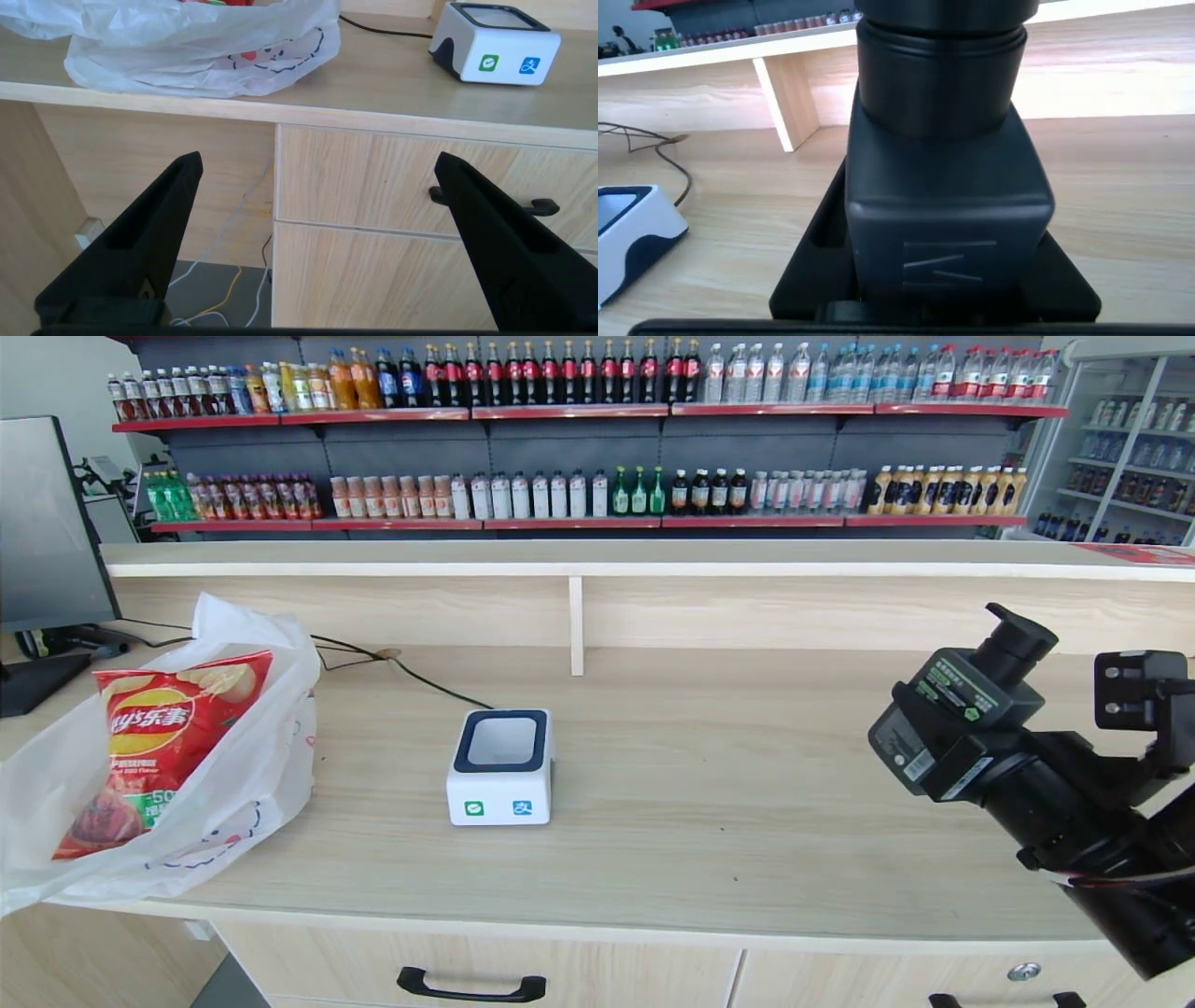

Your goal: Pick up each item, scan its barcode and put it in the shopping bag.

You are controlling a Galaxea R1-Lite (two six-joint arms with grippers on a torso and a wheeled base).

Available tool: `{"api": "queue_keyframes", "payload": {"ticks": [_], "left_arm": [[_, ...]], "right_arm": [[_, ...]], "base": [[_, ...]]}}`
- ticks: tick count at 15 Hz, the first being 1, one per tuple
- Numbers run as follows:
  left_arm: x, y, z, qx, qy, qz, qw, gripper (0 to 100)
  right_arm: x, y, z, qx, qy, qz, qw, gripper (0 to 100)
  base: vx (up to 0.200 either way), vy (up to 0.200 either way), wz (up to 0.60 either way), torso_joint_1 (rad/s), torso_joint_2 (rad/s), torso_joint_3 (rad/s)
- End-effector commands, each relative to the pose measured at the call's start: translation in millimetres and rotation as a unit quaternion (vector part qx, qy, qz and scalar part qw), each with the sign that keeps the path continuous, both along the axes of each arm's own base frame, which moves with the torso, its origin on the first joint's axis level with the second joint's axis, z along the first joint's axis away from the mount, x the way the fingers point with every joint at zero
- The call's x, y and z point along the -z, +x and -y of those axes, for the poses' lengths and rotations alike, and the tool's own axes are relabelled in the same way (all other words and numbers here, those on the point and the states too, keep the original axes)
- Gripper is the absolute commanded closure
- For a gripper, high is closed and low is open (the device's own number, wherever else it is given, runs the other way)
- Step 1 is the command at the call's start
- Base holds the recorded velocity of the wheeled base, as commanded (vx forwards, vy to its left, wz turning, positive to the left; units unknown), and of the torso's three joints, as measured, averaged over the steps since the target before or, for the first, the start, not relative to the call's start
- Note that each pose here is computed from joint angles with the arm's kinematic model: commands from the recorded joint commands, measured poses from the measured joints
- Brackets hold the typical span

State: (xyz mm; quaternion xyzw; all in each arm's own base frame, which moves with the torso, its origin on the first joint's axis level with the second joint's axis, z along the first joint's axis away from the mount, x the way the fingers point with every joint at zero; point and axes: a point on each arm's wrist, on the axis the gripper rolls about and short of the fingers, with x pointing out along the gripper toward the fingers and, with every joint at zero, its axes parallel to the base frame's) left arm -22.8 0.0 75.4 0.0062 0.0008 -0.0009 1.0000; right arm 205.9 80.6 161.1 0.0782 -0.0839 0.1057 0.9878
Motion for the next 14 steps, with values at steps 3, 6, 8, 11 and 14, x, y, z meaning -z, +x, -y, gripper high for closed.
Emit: {"api": "queue_keyframes", "payload": {"ticks": [3, 6, 8, 11, 14], "left_arm": [[0.0, 0, 0.0, 0.000, 0.000, 0.000, 1.0000, 0], [0.0, 0, 0.0, 0.000, 0.000, 0.000, 1.0000, 0], [0.0, 0, 0.0, 0.000, 0.000, 0.000, 1.0000, 0], [0.0, 0, 0.0, 0.000, 0.000, 0.000, 1.0000, 0], [0.0, 0, 0.0, 0.000, 0.000, 0.000, 1.0000, 0]], "right_arm": [[-6, -3, -14, -0.086, 0.050, 0.002, 0.995, 100], [-3, -6, -18, -0.171, 0.110, -0.031, 0.979, 100], [-3, -6, -27, -0.224, 0.143, -0.050, 0.963, 100], [2, -6, -42, -0.287, 0.152, -0.078, 0.942, 100], [-13, -7, -59, -0.340, 0.215, -0.083, 0.912, 100]], "base": [[0.000, 0.000, 0.00, 0.000, 0.00, 0.000], [0.000, 0.000, 0.00, 0.000, 0.00, 0.000], [0.000, 0.000, 0.00, 0.000, 0.00, 0.000], [0.000, 0.000, 0.00, 0.000, 0.00, 0.000], [0.000, 0.000, 0.00, 0.000, 0.00, 0.000]]}}
